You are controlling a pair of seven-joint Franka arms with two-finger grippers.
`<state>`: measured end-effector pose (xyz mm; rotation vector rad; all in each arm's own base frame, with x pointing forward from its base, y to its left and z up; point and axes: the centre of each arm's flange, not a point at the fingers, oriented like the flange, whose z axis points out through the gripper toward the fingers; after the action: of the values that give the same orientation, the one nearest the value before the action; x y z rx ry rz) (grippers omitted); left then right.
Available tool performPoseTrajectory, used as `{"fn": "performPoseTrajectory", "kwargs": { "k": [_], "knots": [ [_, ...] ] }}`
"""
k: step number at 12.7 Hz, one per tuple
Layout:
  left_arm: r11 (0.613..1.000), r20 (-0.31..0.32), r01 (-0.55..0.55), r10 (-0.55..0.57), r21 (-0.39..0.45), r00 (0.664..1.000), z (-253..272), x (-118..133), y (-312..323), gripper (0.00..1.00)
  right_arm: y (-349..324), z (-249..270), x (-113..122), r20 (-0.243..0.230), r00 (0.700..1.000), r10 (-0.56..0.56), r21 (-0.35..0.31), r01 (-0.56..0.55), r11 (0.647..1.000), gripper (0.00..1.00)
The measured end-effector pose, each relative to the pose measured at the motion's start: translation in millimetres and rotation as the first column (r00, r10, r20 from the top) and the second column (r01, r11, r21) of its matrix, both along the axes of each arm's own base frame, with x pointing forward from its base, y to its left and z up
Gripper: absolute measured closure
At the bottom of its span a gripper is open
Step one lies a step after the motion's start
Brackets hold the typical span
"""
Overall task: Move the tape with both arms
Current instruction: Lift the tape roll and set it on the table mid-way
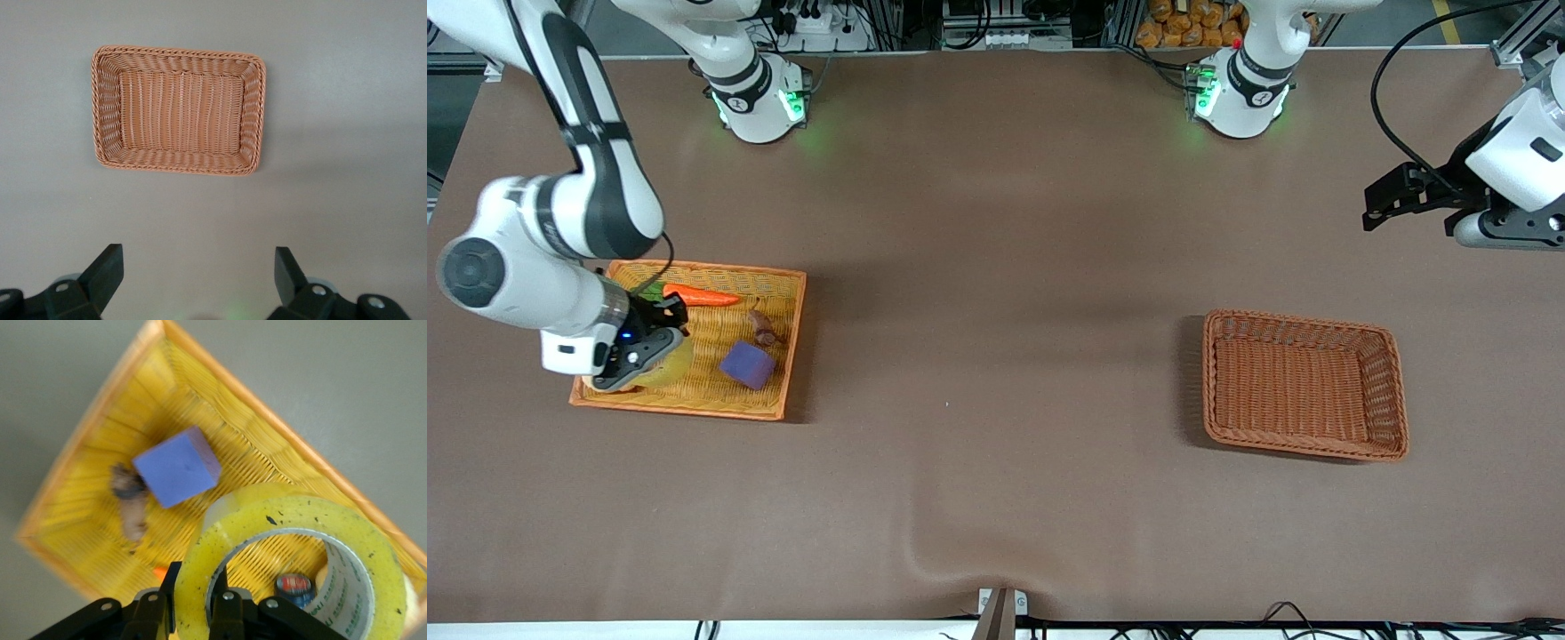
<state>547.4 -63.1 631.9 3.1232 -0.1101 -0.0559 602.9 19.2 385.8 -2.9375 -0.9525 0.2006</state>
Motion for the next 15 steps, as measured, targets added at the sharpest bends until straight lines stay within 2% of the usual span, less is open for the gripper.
{"fn": "performPoseTrajectory", "kwargs": {
  "k": [3, 5, 7, 9, 12, 15],
  "knots": [
    [1.000, -0.004, 0.001, -0.001, 0.000, 1.000, -1.9, 0.2, -0.3, 0.00, 106.5, 63.1, 5.9, 0.042, 0.996, -0.084, -0.012, 0.085, 0.996, 0.78],
    [1.000, -0.006, 0.001, -0.001, 0.001, 1.000, -2.7, 0.2, -0.3, 0.00, 212.0, 73.0, -12.9, 0.060, 0.984, -0.169, -0.002, 0.169, 0.986, 0.78],
    [1.000, -0.007, 0.001, -0.001, 0.001, 1.000, -3.4, 0.2, -0.5, 0.00, 319.9, 61.1, -33.4, 0.071, 0.962, -0.262, 0.013, 0.262, 0.965, 0.78],
    [1.000, -0.008, 0.001, -0.001, 0.001, 1.000, -3.8, 0.2, -0.5, 0.00, 401.4, 27.6, -37.4, 0.086, 0.939, -0.334, 0.045, 0.331, 0.943, 0.78],
    [1.000, -0.009, 0.001, -0.001, 0.001, 1.000, -4.5, 0.3, -0.4, 0.00, 473.4, -71.8, -38.7, 0.080, 0.905, -0.417, 0.096, 0.410, 0.907, 0.78],
    [1.000, -0.010, 0.001, -0.001, 0.001, 1.000, -4.7, 0.3, -0.4, 0.00, 522.5, -139.9, -65.3, 0.065, 0.905, -0.421, 0.095, 0.415, 0.905, 0.78]
  ]
}}
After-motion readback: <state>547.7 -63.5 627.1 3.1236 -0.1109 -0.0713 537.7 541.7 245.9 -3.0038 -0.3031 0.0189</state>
